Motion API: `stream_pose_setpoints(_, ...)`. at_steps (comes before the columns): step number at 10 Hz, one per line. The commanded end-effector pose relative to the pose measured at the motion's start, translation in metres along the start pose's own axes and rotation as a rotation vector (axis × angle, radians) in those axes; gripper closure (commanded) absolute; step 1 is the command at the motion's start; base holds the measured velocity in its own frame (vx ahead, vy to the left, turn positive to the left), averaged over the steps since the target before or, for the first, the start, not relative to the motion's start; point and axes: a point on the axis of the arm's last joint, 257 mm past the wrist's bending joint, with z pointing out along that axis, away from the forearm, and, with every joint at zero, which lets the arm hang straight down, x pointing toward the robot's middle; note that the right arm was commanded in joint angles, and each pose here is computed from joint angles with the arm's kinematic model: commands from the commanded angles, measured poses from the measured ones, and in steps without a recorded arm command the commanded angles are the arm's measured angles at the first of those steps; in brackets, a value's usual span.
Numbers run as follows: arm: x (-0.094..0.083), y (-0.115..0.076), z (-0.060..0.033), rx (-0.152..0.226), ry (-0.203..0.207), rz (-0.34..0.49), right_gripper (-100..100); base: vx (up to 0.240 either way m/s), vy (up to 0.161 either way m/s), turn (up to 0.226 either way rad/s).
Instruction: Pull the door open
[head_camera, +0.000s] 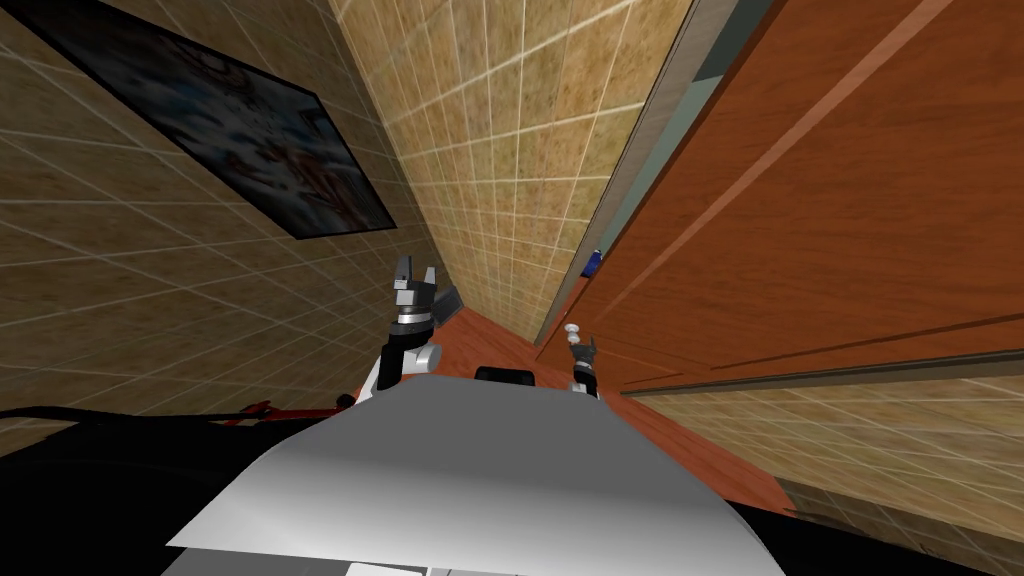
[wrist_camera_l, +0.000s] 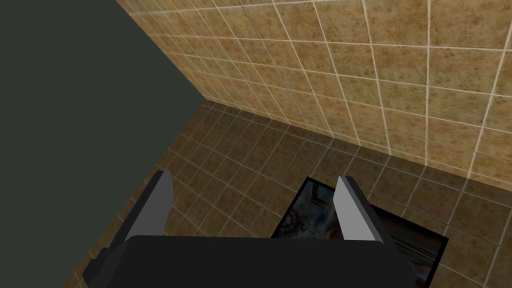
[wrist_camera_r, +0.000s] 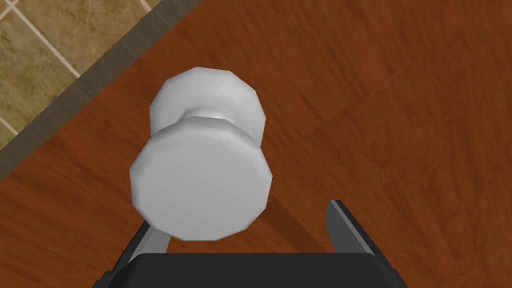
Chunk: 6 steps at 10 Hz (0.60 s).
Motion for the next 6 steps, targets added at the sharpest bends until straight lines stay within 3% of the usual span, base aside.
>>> stream_pose_setpoints(1, 0.014, -0.0125, 0.0025, 0.007, 0.012, 0.082, -100, -0.058, 0.027, 0.116)
stream_pose_setpoints(2, 0.014, -0.0125, 0.0025, 0.007, 0.012, 0.085, -100, -0.04, 0.039, 0.055)
stream_pose_setpoints(6, 0.0206, -0.0182, 0.0074, 0.0, -0.004, 0.253, -100, -0.064, 0.004, 0.029)
